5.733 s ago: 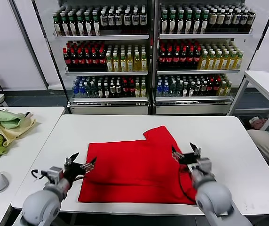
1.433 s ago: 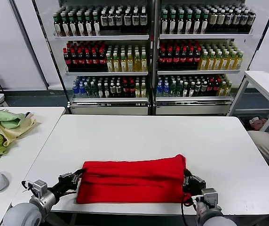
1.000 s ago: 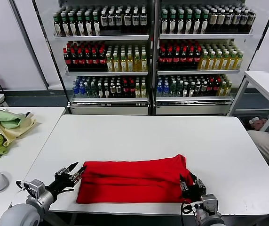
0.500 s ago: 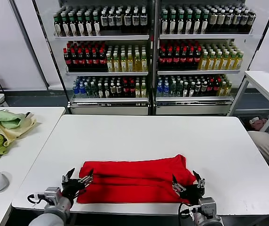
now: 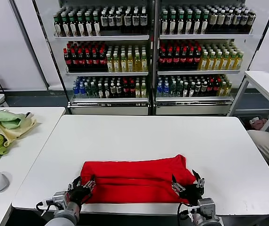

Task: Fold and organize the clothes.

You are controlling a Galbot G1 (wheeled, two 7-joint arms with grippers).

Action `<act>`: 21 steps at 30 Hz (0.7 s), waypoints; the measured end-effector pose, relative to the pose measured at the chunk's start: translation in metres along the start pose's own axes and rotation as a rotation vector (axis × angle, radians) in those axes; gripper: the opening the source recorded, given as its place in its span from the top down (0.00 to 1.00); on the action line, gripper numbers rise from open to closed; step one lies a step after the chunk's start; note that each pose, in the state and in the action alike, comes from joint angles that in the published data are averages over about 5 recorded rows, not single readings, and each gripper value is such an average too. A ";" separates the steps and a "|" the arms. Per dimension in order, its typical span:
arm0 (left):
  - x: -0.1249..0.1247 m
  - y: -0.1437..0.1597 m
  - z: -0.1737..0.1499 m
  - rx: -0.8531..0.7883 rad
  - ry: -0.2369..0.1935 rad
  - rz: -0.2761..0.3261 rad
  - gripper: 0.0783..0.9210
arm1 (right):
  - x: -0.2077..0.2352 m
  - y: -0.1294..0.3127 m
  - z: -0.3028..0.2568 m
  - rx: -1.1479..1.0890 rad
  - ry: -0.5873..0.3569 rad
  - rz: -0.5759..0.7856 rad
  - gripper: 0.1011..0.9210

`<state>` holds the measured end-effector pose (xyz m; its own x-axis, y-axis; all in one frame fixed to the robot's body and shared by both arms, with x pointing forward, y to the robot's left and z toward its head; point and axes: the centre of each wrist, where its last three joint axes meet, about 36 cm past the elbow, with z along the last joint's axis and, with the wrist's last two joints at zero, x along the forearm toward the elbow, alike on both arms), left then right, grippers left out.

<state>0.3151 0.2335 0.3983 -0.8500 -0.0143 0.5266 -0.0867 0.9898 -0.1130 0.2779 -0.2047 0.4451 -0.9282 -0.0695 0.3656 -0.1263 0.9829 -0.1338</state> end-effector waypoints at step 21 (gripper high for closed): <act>-0.008 -0.001 -0.019 -0.093 -0.081 -0.107 0.95 | 0.006 -0.003 -0.008 0.006 -0.030 0.019 0.12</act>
<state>0.3321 0.2358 0.4102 -0.8781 -0.1283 0.4609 -0.1338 0.9908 0.0210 0.2754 -0.2069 0.4547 -0.9406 -0.0560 0.3347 -0.1105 0.9831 -0.1458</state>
